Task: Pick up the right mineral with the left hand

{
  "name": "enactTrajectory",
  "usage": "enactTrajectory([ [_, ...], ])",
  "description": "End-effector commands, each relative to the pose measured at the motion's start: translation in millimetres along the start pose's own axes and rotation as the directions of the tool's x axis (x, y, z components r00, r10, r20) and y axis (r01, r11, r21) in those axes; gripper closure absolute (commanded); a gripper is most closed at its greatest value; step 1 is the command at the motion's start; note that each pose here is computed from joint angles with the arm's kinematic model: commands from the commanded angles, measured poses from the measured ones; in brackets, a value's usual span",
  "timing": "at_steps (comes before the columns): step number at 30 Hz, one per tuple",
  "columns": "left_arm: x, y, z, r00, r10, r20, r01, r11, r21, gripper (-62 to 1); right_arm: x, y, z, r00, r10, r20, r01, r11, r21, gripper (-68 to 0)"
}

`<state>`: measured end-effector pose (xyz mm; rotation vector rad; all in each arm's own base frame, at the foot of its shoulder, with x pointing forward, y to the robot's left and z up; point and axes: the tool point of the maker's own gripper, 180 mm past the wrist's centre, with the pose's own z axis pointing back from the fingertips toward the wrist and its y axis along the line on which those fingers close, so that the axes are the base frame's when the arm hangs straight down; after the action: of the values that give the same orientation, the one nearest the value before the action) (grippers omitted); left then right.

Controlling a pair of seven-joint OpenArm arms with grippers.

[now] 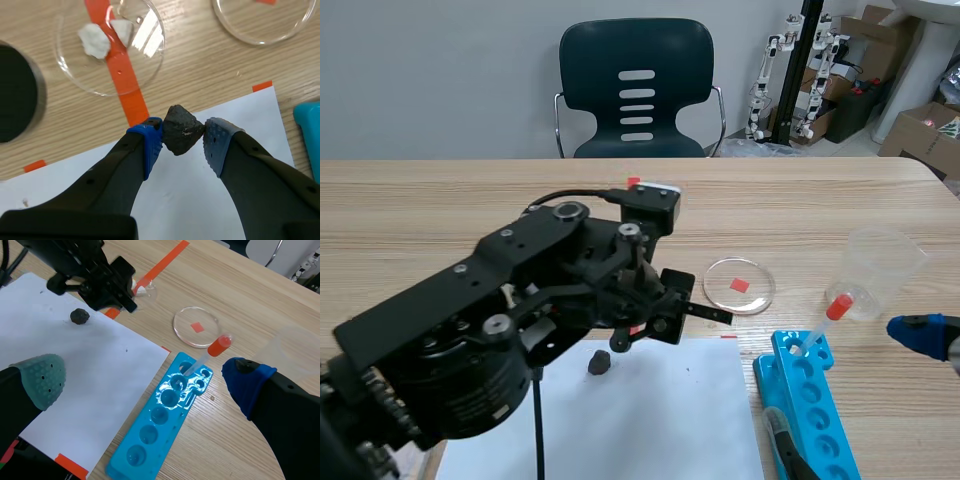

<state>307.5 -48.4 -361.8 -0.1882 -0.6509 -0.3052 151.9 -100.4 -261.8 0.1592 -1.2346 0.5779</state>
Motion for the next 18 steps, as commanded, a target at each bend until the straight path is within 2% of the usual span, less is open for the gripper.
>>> enactTrajectory([
  [1, 11.9, 0.2, 8.1, 0.998, -0.002, 0.066, 0.003, 1.000, -0.017, -14.3, 3.4, -1.5, 0.6, 1.000, 0.000, 0.018, 0.000, 1.000, -0.001, -67.9],
  [6, 24.7, 25.9, 32.8, 0.974, -0.001, 0.226, 0.001, 1.000, 0.000, -14.3, 3.4, -1.5, 0.6, 1.000, 0.000, 0.018, 0.000, 1.000, -0.001, -67.9],
  [10, 27.4, 40.6, 53.9, 0.932, -0.059, 0.357, 0.069, 0.997, -0.015, -14.3, 3.4, -1.5, 0.6, 1.000, 0.000, 0.018, 0.000, 1.000, -0.001, -67.9],
  [13, 23.0, 43.7, 69.9, 0.894, -0.103, 0.435, 0.136, 0.990, -0.046, -14.3, 3.4, -1.5, 0.6, 1.000, 0.000, 0.018, 0.000, 1.000, -0.001, -67.9],
  [15, 19.8, 45.0, 81.5, 0.867, -0.119, 0.484, 0.172, 0.983, -0.068, -14.3, 3.4, -1.5, 0.6, 1.000, 0.000, 0.018, 0.000, 1.000, -0.001, -67.9],
  [18, 16.1, 48.3, 100.1, 0.832, -0.117, 0.542, 0.195, 0.977, -0.089, -14.3, 3.3, -1.5, 0.6, 1.000, 0.000, 0.017, 0.000, 1.000, -0.001, -67.9],
])
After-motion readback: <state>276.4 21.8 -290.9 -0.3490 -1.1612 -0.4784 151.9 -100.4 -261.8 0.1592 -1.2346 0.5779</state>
